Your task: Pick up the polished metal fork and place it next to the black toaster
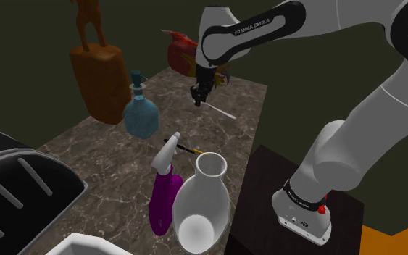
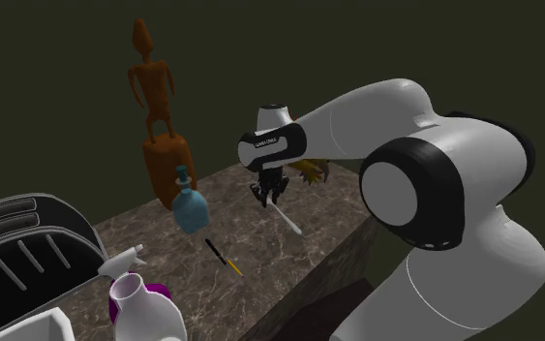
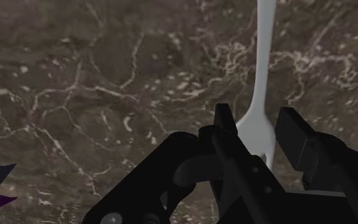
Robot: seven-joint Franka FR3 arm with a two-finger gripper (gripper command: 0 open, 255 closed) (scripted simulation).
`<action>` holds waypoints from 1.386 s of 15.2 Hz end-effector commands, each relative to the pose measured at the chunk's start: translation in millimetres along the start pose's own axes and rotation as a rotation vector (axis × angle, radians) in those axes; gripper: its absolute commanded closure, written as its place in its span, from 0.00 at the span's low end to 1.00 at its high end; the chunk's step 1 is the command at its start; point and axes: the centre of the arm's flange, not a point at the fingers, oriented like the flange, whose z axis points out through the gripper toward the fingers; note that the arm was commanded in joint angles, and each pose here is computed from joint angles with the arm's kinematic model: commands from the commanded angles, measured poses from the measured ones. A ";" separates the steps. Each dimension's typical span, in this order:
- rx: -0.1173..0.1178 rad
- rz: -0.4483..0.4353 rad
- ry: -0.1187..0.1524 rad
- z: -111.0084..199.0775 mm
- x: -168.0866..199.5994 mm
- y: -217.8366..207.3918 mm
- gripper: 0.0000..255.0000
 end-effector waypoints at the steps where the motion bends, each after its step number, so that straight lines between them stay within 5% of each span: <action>1: 0.000 0.000 0.000 -10.6 -0.4 -1.7 1.00; 21: 0.000 0.000 0.000 -116.1 4.2 -3.5 1.00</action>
